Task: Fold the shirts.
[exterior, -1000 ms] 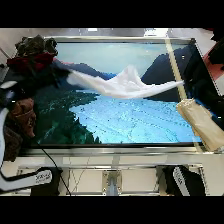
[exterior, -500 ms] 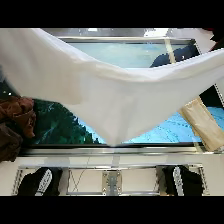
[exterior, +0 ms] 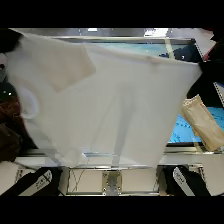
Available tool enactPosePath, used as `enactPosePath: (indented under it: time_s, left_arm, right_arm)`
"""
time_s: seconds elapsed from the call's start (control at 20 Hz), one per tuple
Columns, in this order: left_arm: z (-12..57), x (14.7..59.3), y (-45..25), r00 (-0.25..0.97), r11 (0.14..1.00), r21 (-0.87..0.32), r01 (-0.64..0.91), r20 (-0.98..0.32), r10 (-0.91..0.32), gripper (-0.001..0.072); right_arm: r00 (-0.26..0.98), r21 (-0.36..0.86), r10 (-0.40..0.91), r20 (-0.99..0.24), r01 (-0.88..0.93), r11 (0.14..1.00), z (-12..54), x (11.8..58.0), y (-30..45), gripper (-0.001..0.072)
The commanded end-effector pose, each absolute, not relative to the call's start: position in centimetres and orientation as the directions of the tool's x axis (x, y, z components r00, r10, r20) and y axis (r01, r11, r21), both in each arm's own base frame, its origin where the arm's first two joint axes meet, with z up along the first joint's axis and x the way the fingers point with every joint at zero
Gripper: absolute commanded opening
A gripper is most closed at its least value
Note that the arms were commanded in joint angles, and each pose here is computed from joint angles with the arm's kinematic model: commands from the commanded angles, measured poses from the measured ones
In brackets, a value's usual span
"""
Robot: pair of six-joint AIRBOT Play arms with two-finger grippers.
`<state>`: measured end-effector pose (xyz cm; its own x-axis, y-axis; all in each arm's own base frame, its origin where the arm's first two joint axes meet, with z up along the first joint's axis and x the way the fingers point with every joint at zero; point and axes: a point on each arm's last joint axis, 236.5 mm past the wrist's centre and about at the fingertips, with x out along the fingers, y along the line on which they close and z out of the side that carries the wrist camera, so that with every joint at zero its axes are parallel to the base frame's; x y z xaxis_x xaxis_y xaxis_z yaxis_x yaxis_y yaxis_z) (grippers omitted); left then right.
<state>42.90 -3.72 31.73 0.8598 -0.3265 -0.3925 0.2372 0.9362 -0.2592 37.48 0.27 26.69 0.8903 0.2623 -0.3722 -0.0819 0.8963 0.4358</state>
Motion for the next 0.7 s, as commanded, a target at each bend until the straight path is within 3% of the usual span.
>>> enactPosePath:
  time_s: [0.0,0.15,0.35,0.5,0.65]
  left_arm:
    - [16.6,49.9,-4.2,0.704,0.965,-0.213,0.151,-0.663,-0.256,0.0015]
    - [9.8,57.1,-3.6,0.754,0.981,-0.192,0.02,-0.642,-0.141,0.0015]
    - [7.9,62.2,-3.1,0.81,0.982,-0.191,-0.003,-0.575,-0.11,0.0016]
    - [7.5,61.7,-2.4,0.781,0.993,-0.122,0.006,-0.619,-0.081,0.0015]
    - [4.6,57.5,-1.9,0.619,0.998,-0.043,0.039,-0.783,-0.058,0.0016]
  right_arm:
    - [0.838,0.467,0.247,-0.487,0.011,0.884,15.5,45.0,-0.4,0.0025]
    - [0.842,0.475,0.17,-0.512,0.112,0.873,8.6,50.7,-1.4,0.0024]
    - [0.835,0.46,0.137,-0.533,0.149,0.875,4.5,54.7,-2.2,0.0024]
    - [0.813,0.436,0.204,-0.546,0.068,0.898,6.0,55.0,-0.7,0.0024]
    - [0.704,0.425,0.307,-0.64,-0.008,0.905,5.1,52.4,1.8,0.0024]
